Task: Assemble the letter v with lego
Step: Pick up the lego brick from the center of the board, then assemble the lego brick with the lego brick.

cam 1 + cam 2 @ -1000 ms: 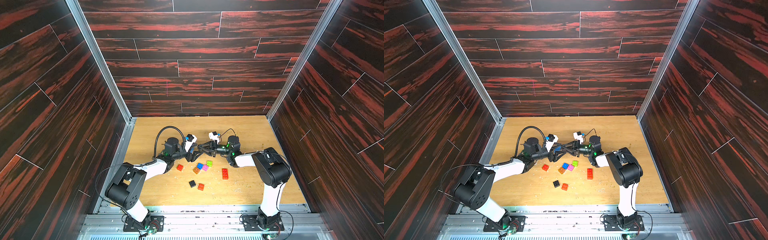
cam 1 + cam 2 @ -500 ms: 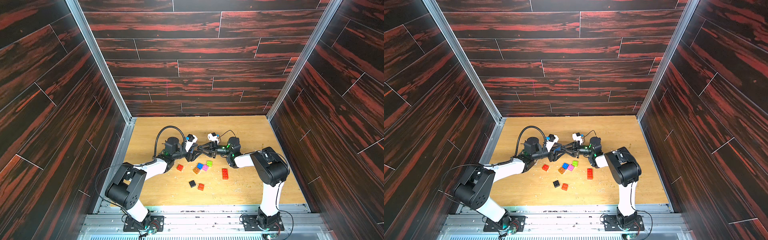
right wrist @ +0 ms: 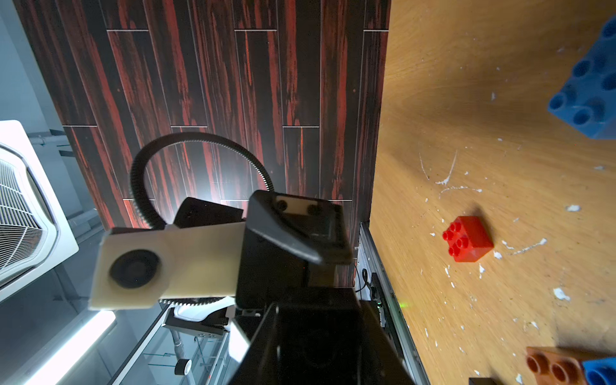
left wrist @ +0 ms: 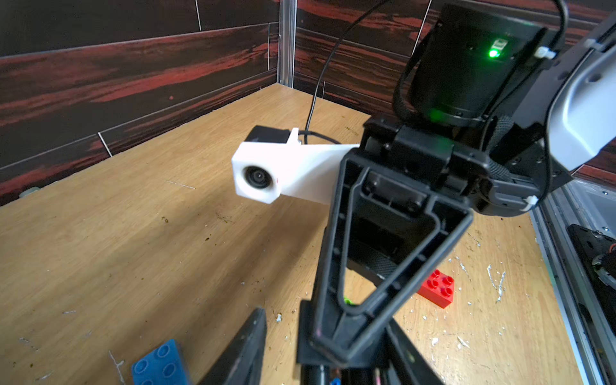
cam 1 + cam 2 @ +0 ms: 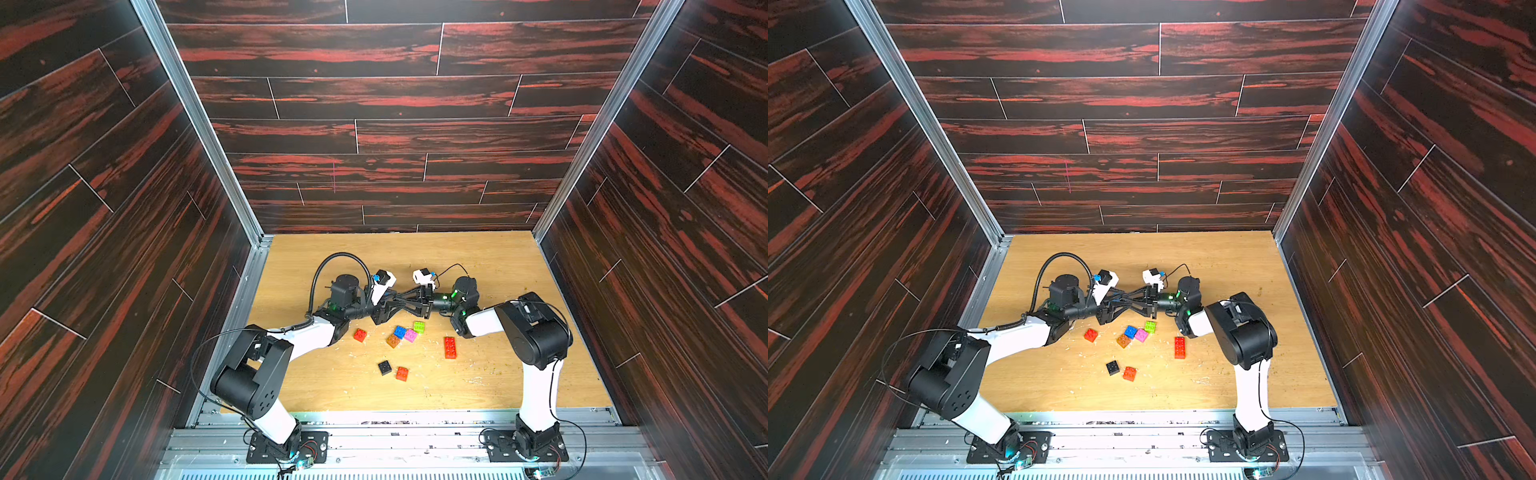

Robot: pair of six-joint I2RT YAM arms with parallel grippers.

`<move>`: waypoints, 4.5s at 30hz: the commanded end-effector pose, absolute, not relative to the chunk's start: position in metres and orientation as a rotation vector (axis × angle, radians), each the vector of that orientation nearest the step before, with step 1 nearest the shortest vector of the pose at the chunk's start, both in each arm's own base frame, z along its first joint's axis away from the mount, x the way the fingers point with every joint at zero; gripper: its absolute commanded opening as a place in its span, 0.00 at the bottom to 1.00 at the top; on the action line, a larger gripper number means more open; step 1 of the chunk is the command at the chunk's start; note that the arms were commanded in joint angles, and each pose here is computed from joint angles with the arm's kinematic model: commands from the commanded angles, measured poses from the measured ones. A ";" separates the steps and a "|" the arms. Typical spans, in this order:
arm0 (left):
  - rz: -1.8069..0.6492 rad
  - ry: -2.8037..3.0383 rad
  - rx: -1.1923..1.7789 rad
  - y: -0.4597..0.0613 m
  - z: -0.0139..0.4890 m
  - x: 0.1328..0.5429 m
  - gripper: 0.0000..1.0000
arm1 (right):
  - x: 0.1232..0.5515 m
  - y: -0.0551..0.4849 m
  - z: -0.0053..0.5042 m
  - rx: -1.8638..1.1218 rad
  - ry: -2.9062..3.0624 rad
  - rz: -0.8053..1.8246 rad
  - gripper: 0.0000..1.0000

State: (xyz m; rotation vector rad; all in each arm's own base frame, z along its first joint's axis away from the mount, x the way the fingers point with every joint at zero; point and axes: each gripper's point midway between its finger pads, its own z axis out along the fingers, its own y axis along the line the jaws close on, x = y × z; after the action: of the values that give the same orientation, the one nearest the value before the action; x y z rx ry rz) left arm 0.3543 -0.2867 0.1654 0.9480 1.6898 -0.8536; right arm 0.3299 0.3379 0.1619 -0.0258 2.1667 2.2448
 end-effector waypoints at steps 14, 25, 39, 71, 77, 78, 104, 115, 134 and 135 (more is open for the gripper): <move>-0.853 1.699 0.987 -0.292 0.166 0.352 0.30 | 0.332 0.343 0.162 -0.046 2.125 2.276 0.30; -0.821 1.800 0.932 -0.289 0.167 0.362 0.11 | 0.333 0.346 0.166 -0.093 2.108 2.282 0.98; -0.653 2.030 0.721 -0.249 0.185 0.356 0.02 | 0.359 0.309 0.158 -0.148 2.290 1.745 0.98; 0.035 2.914 -0.087 -0.123 0.050 0.293 0.00 | 0.304 0.287 0.133 -0.428 2.498 0.942 0.98; 0.023 2.940 -0.050 -0.138 0.044 0.334 0.00 | 0.297 0.285 0.134 -0.431 2.493 0.946 0.98; 0.015 2.947 -0.046 -0.139 0.043 0.340 0.00 | 0.295 0.285 0.134 -0.434 2.494 0.947 0.98; 0.018 3.016 0.043 -0.135 0.015 0.379 0.34 | 0.290 0.284 0.130 -0.429 2.509 0.965 0.98; 0.028 2.952 -0.030 -0.127 0.009 0.373 0.44 | 0.288 0.286 0.127 -0.427 2.511 0.967 0.98; 0.045 2.847 -0.027 -0.112 -0.014 0.349 0.42 | 0.282 0.293 0.114 -0.430 2.528 0.976 0.98; 0.046 2.850 -0.027 -0.112 -0.015 0.348 0.42 | 0.281 0.294 0.114 -0.432 2.527 0.978 0.98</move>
State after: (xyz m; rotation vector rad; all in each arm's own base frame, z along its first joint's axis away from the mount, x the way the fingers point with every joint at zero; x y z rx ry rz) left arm 0.3776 -0.1278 0.0144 -0.0418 2.7310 -0.0363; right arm 0.2867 0.2931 0.1268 -0.4319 2.4941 0.9805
